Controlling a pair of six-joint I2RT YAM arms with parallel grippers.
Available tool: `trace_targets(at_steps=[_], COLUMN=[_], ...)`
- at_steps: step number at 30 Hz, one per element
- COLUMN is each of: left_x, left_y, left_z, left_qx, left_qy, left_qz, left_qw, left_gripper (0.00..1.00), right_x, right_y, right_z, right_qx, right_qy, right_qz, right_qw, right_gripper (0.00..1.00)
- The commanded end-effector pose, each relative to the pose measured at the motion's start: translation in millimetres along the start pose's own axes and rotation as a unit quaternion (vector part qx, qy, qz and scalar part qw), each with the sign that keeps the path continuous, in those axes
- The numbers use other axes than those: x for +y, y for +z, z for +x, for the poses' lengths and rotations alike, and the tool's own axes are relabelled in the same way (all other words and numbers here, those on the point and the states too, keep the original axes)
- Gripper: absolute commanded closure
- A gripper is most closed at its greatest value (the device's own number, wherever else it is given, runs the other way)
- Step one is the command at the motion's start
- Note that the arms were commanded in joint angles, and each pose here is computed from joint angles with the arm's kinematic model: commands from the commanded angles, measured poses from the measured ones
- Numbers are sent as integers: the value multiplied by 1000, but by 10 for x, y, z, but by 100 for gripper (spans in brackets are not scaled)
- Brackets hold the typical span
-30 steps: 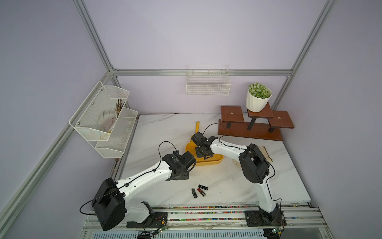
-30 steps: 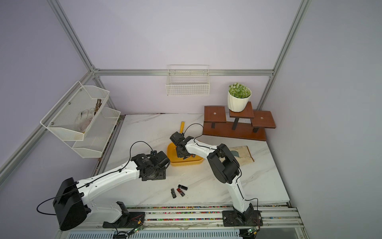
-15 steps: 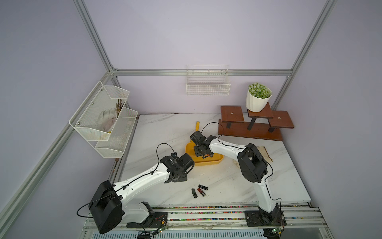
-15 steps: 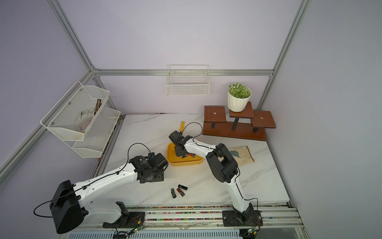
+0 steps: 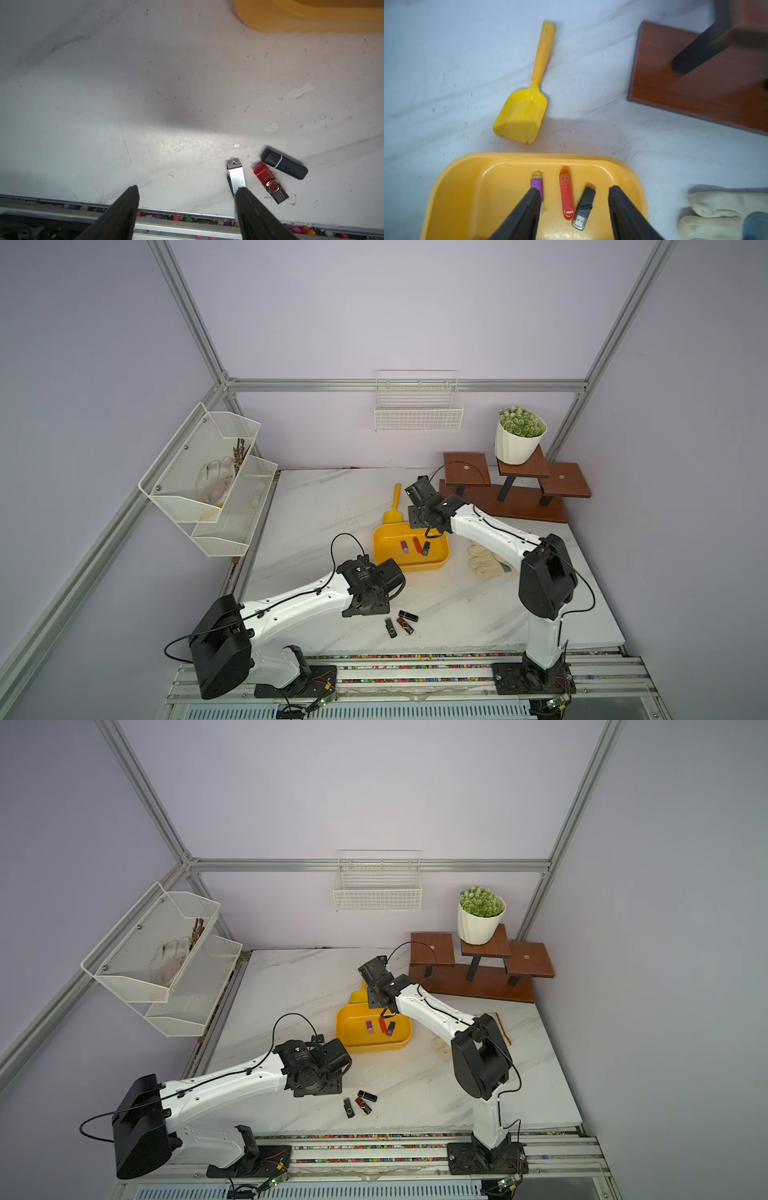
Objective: Put the usb flash drive into the storage box
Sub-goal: Pick up the USB flash from the center of the board.
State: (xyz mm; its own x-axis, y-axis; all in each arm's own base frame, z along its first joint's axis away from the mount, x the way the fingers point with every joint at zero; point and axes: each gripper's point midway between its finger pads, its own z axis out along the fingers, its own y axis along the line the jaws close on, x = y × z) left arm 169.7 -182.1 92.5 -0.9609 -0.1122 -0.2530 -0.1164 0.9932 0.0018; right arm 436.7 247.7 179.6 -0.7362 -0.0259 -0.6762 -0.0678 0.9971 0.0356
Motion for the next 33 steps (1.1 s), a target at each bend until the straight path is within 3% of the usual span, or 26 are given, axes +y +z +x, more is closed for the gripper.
trace_targets(at_steps=[1,10,15,33], left_x=[-213,-594,-587,-562], left_y=[19,293,290,418], left_z=[40,255,287,492], left_qx=[2,43,40,43], left_qy=[-28,-16,-28,-51], left_qz=[26,36,43,62], left_qw=[999,998,998,996], left_gripper=[23,28,35,41], right_x=[-256,-489,-574,-770], right_y=[-159,-361,-414,-503], right_z=[-43,155,215,305], right_qx=[-14,-9,-10,-20], right_qy=[5,16,20,32], right_qz=[27,33,35,42], right_qw=[1000,999,999,998], right_gripper=[41,42,42,42])
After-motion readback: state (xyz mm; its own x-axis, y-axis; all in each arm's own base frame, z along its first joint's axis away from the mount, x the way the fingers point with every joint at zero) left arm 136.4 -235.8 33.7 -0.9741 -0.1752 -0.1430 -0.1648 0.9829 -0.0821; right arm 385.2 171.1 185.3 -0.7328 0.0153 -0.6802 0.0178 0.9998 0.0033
